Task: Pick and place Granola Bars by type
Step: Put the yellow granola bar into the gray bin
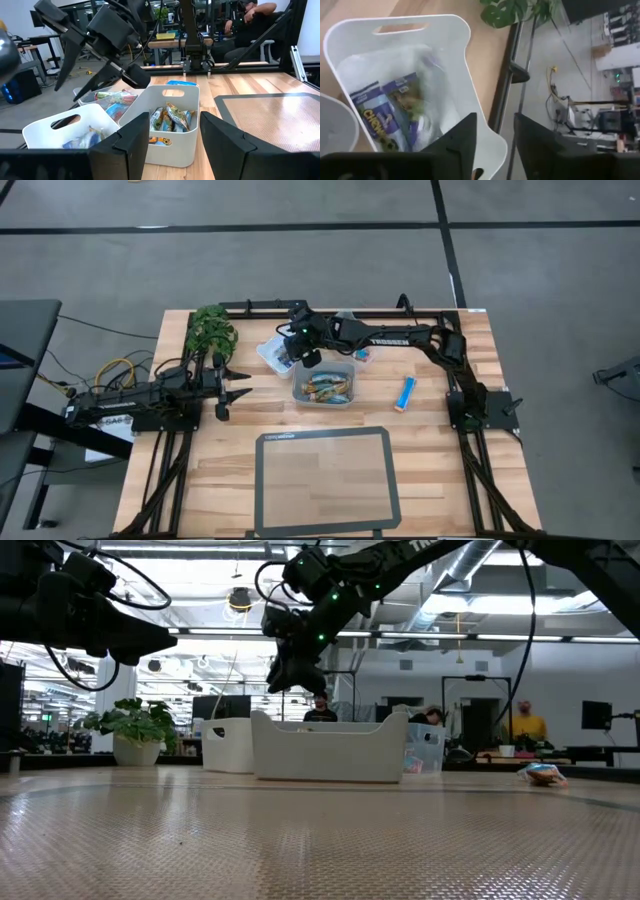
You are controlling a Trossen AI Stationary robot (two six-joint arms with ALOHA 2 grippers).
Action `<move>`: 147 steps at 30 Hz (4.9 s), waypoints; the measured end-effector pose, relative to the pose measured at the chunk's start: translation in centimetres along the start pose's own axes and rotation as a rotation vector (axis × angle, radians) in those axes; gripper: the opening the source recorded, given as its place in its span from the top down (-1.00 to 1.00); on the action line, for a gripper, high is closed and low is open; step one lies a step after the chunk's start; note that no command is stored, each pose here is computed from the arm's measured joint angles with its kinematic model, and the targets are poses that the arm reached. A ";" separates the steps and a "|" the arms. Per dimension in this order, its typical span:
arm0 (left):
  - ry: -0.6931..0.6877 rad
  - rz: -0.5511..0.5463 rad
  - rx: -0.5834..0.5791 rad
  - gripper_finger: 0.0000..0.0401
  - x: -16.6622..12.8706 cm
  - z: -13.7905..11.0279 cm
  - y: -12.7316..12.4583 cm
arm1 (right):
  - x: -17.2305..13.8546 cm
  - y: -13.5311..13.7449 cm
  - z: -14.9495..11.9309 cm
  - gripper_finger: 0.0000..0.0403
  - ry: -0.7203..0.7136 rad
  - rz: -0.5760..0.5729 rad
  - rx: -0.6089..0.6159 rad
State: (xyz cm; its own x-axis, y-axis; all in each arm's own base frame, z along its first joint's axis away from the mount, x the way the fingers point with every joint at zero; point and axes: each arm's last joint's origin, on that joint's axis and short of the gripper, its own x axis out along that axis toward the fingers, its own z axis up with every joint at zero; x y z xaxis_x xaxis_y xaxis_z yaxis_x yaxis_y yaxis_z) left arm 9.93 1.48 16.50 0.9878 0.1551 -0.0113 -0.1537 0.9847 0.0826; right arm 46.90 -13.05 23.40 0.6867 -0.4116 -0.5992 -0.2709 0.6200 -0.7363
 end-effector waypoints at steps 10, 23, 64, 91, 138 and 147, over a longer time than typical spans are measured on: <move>0.000 0.000 0.000 0.16 0.0 0.0 0.0 | -0.8 0.3 0.2 0.04 0.031 0.034 0.162; 0.000 -0.001 0.000 0.16 0.0 0.0 0.0 | -11.4 3.7 1.6 -0.06 0.273 0.466 0.719; 0.000 -0.002 0.000 0.16 0.0 0.0 0.0 | -19.8 16.1 -16.2 -0.03 0.970 0.190 1.953; 0.000 -0.002 0.000 0.16 0.0 0.0 0.0 | -17.5 20.6 -17.8 0.13 0.979 0.175 2.063; 0.001 -0.001 0.000 0.16 0.0 0.0 0.0 | -15.7 10.7 -5.0 0.86 0.060 0.260 1.215; 0.002 -0.001 0.000 0.16 0.0 0.0 0.0 | -11.6 10.4 -2.8 0.88 0.153 0.374 0.847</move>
State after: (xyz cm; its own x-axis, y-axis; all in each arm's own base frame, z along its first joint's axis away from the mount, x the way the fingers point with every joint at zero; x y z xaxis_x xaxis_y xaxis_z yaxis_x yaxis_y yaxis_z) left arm 9.94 1.48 16.49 0.9879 0.1542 -0.0132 -0.1527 0.9848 0.0826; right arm 34.27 -3.66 21.79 0.5419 -0.1337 -0.8297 0.1666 0.9848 -0.0498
